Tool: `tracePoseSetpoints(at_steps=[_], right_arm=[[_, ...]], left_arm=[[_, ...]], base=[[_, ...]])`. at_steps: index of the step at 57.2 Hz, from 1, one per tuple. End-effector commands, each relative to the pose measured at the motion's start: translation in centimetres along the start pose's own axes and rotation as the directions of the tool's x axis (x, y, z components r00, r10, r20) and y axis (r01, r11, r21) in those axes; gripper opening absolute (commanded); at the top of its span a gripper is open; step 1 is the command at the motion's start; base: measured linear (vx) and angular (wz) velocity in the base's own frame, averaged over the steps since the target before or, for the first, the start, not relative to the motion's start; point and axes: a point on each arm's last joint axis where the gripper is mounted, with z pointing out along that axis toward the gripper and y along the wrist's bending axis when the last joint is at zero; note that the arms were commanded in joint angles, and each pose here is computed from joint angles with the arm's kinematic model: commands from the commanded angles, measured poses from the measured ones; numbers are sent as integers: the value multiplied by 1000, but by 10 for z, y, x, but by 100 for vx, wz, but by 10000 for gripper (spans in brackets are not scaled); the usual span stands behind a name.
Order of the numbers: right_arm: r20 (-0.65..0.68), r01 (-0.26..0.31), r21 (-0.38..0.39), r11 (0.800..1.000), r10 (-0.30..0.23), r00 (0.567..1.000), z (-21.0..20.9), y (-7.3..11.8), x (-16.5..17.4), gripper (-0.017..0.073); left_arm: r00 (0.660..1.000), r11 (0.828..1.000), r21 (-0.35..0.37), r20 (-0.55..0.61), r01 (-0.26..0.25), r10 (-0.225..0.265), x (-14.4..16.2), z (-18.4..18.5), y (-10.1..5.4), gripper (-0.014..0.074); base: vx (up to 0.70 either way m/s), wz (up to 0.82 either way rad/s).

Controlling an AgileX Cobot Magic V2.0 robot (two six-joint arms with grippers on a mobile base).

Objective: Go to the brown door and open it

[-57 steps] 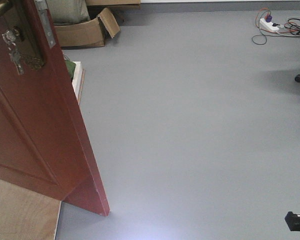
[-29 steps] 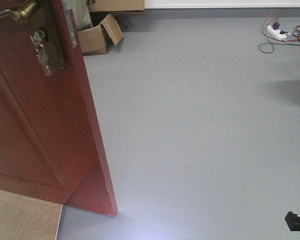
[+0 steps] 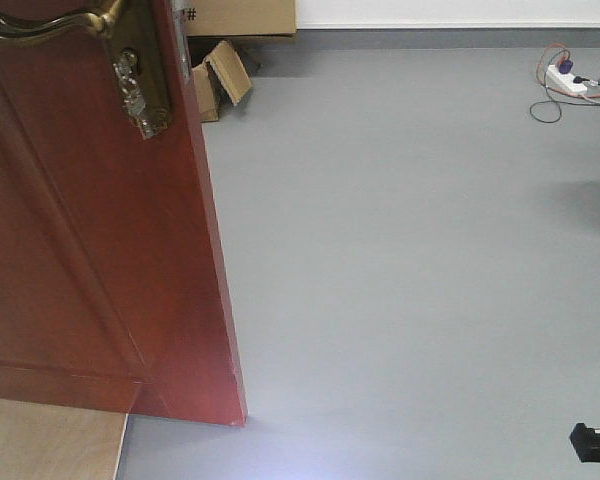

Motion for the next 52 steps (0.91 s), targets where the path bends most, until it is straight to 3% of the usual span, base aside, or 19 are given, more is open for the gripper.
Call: tracePoseSetpoints(at_steps=[1,52], right_arm=[[88,11,9,1000,-12,996,-1,-1,-6,0],[88,11,9,1000,-12,996,-1,-1,-6,0]], left_arm=[[998,998,66,67,0,-4,-8,-11,-24,-3],[997,998,56,80,1,-6,-9,-10,-22,-3]], base=[[14,3],[4,1]])
